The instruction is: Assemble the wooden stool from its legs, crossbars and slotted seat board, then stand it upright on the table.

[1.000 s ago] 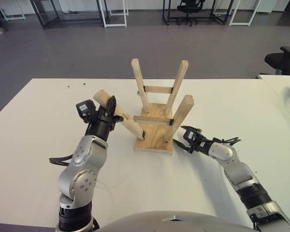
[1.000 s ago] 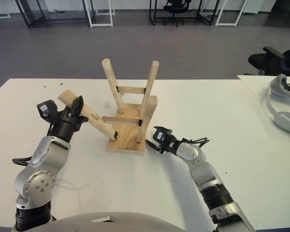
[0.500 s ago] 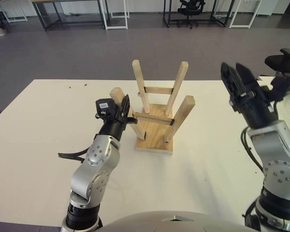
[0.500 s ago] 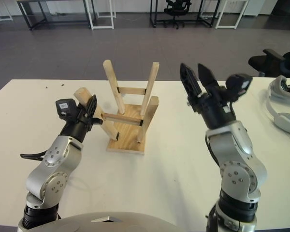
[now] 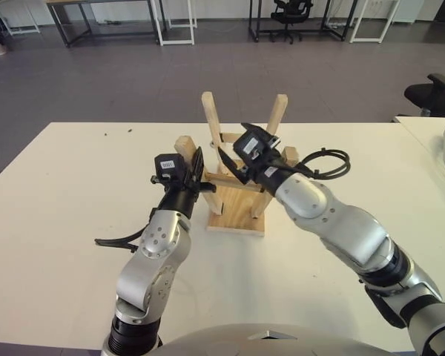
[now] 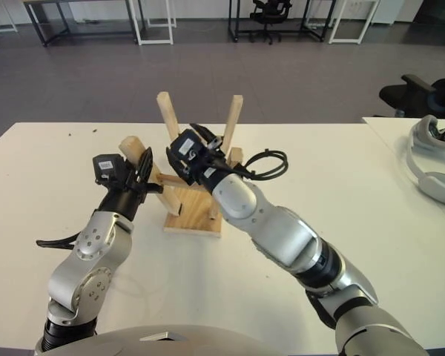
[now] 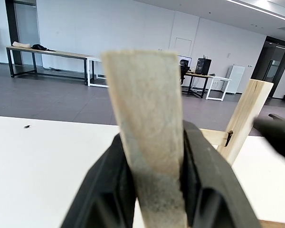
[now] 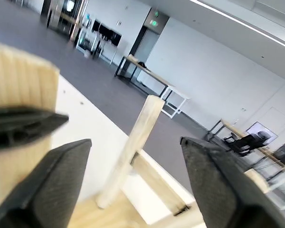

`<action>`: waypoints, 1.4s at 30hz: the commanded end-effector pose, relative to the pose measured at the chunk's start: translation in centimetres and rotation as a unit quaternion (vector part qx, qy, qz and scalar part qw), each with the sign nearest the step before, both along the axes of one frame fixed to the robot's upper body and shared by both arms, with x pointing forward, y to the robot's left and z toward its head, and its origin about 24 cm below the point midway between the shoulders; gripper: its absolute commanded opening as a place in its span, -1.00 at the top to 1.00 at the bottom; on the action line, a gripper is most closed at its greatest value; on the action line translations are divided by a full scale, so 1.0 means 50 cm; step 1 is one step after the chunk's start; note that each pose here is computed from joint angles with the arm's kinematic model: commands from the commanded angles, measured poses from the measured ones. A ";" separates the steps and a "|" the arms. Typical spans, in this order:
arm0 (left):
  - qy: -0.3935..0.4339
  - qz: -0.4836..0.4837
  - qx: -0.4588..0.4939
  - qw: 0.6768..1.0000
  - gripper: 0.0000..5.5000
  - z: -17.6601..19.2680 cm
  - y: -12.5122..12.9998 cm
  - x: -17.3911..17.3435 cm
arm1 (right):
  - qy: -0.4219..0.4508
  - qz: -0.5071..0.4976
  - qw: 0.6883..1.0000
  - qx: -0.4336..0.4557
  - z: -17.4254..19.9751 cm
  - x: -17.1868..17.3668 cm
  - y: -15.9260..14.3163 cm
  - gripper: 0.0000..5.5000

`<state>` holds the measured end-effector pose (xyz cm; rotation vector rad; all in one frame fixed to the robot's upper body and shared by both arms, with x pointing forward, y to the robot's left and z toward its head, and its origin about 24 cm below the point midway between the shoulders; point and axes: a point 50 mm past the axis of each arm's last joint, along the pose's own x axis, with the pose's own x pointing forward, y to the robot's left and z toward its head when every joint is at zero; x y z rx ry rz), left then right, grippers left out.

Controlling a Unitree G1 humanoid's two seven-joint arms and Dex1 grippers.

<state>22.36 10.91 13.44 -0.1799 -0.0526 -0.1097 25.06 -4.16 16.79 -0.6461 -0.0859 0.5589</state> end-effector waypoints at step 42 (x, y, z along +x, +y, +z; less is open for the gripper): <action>0.141 -0.349 -0.046 0.925 -0.30 -0.070 -0.046 0.066 | 0.226 -0.008 0.928 0.297 -0.086 0.046 -0.232 -0.26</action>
